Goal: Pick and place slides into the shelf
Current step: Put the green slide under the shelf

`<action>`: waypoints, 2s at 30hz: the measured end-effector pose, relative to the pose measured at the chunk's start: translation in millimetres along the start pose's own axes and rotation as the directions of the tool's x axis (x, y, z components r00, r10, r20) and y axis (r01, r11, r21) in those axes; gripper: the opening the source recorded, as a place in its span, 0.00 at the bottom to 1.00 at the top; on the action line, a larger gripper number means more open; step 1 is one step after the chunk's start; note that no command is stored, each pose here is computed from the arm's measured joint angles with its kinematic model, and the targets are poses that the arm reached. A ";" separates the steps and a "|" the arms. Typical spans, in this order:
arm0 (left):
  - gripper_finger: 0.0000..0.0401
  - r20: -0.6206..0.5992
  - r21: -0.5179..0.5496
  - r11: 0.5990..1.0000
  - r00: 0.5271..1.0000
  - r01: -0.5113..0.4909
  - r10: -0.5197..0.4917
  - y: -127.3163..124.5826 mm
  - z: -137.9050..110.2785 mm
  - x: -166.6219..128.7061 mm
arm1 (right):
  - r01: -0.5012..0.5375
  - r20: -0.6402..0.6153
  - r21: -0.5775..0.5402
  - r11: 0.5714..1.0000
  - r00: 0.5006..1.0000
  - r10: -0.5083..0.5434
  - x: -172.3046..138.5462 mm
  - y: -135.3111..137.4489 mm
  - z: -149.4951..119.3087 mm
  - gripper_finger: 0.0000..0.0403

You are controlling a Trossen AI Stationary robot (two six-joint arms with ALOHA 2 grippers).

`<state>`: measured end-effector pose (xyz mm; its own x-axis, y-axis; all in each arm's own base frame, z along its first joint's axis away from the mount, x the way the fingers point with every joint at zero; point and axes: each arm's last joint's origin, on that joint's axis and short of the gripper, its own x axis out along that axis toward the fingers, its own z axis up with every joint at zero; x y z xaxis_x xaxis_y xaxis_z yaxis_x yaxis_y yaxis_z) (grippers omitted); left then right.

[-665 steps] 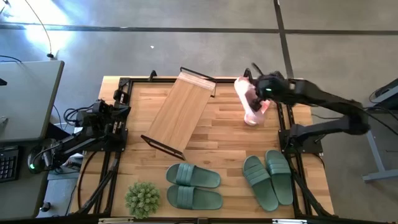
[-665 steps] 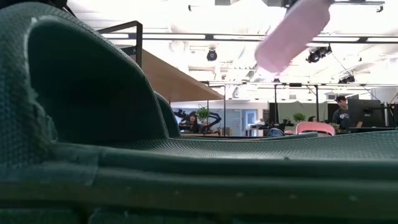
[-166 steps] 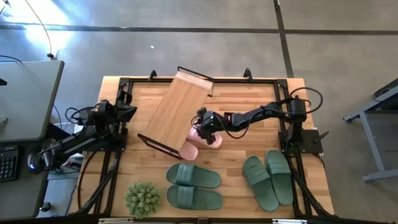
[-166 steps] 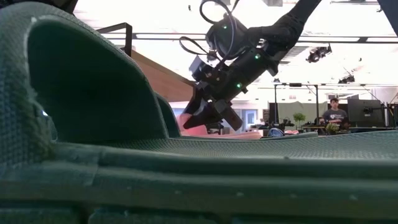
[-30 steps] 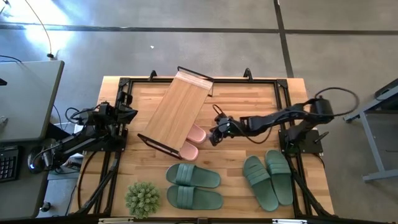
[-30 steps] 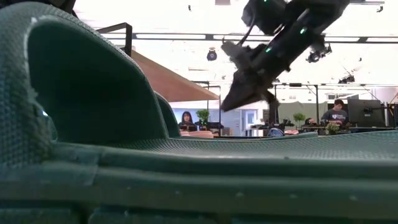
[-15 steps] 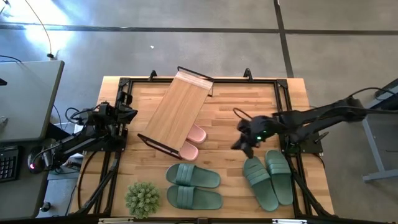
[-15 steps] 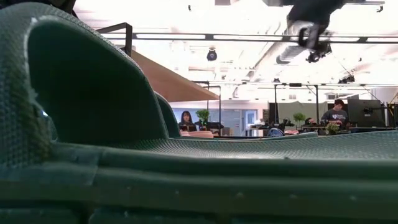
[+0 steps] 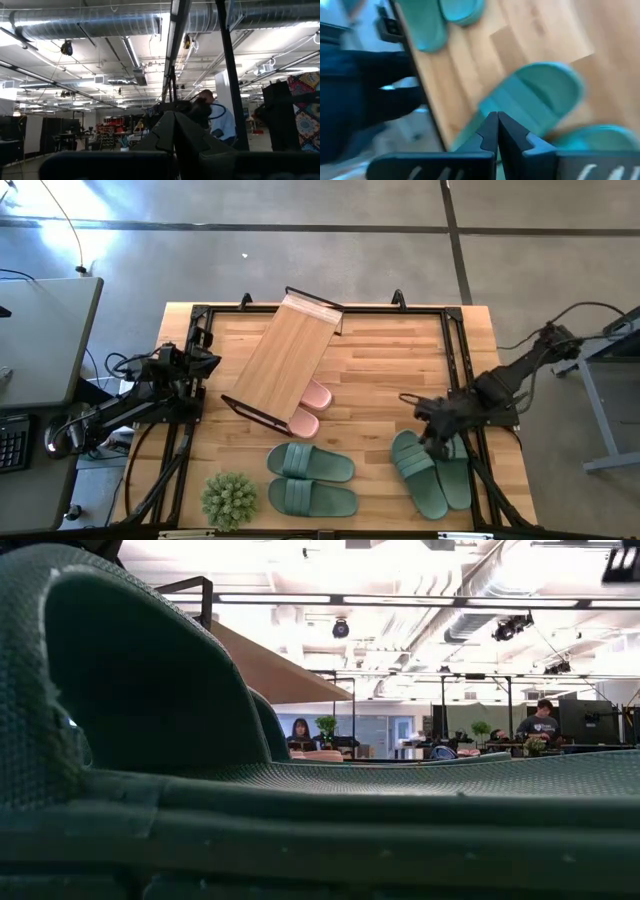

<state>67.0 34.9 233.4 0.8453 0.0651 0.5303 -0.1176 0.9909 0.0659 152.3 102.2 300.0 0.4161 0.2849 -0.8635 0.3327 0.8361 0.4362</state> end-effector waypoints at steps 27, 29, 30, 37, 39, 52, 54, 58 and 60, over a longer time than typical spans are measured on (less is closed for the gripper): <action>0.00 -0.033 -0.051 0.998 0.999 0.039 -0.041 -0.8 -2.6 -0.1 | 0.614 0.004 -0.240 0.752 0.775 -0.631 105.1 152.0 -42.9 0.00; 0.00 -0.033 -0.051 0.998 0.999 0.039 -0.041 -0.8 -2.6 -0.1 | 0.603 0.023 -0.210 0.769 0.790 -0.613 106.8 155.4 -47.1 0.00; 0.00 -0.033 -0.051 0.998 0.999 0.040 -0.041 -0.8 -2.6 -0.1 | 0.590 0.029 -0.200 0.782 0.801 -0.598 107.7 156.9 -49.7 0.01; 0.00 -0.041 -0.052 0.996 0.996 0.072 -0.074 -1.7 -2.8 -0.1 | 0.595 0.048 -0.246 0.765 0.796 -0.604 113.5 153.4 -70.8 0.23; 0.00 -0.041 -0.051 0.996 0.996 0.073 -0.075 -1.8 -2.8 -0.1 | 0.607 0.057 -0.310 0.732 0.780 -0.623 116.9 148.6 -75.4 0.31; 0.00 -0.043 -0.049 0.996 0.996 0.072 -0.074 -1.7 -3.0 -0.1 | 0.714 0.047 -0.390 0.582 0.647 -0.761 150.6 100.6 -86.4 0.49; 0.00 -0.043 -0.049 0.996 0.996 0.072 -0.074 -1.7 -3.0 -0.1 | 0.710 0.039 -0.393 0.584 0.648 -0.761 154.0 97.5 -87.6 0.49; 0.00 -0.044 -0.049 0.996 0.996 0.072 -0.074 -1.7 -3.1 -0.1 | 0.703 0.038 -0.395 0.592 0.656 -0.754 161.7 91.1 -90.5 0.49; 0.00 -0.044 -0.050 0.996 0.996 0.072 -0.074 -1.7 -3.1 -0.1 | 0.701 0.041 -0.388 0.599 0.662 -0.748 166.6 87.1 -91.7 0.49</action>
<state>68.7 33.6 230.5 0.8739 -0.0030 0.4862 -0.0309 0.9976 0.0616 173.0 265.5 170.9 0.0617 -0.4563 -0.8877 0.1624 0.8821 -0.4422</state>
